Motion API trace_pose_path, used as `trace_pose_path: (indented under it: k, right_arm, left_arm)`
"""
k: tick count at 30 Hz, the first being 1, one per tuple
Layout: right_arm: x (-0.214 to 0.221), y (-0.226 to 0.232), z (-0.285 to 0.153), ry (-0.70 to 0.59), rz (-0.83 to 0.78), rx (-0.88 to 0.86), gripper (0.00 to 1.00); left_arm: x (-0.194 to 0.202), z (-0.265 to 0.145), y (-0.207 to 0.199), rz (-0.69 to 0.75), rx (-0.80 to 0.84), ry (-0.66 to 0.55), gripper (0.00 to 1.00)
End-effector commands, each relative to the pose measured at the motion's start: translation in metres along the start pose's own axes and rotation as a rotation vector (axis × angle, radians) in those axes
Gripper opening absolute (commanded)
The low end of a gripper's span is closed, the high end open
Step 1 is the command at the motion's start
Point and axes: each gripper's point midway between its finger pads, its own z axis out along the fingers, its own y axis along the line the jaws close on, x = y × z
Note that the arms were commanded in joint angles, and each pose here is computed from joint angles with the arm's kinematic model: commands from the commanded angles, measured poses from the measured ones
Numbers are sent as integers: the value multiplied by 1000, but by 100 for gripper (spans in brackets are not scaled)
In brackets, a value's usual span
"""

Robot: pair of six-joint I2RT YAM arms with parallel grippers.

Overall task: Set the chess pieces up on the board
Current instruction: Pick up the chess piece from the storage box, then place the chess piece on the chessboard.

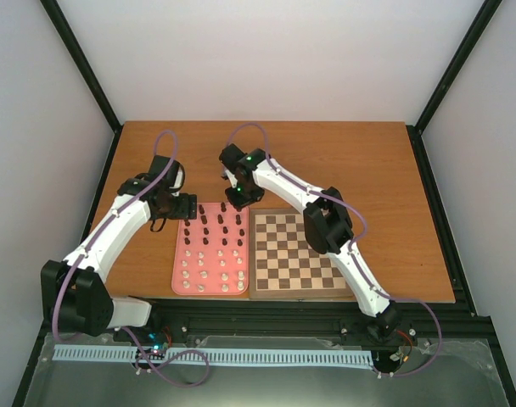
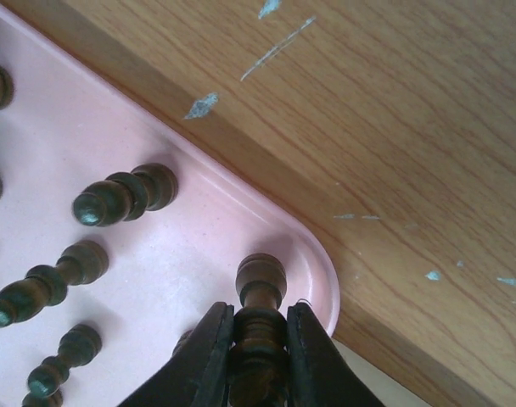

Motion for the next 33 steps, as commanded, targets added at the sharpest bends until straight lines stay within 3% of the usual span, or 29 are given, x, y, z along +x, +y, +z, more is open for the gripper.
trace_pose_path:
  k: [1,8,17,24,33]
  right_arm:
    - [-19,11,-65,-129,-24,9,3]
    - [-13,-11,-111,-204,23,122,3]
    - [58,-95,-123,-126,202,237,3]
    - [100,-124,-111,-49,247,253,3]
    - [117,-128,-100,-5,262,213,3]
  left_arm:
    - [-18,-8,-4,7,12,-50,100]
    - [-20,-8,-5,6,18,-50,100]
    - [-21,-8,-10,5,39,-46,100]
    - [-22,-7,-11,4,45,-43,100]
    - [-21,-5,-11,3,43,-33,100]
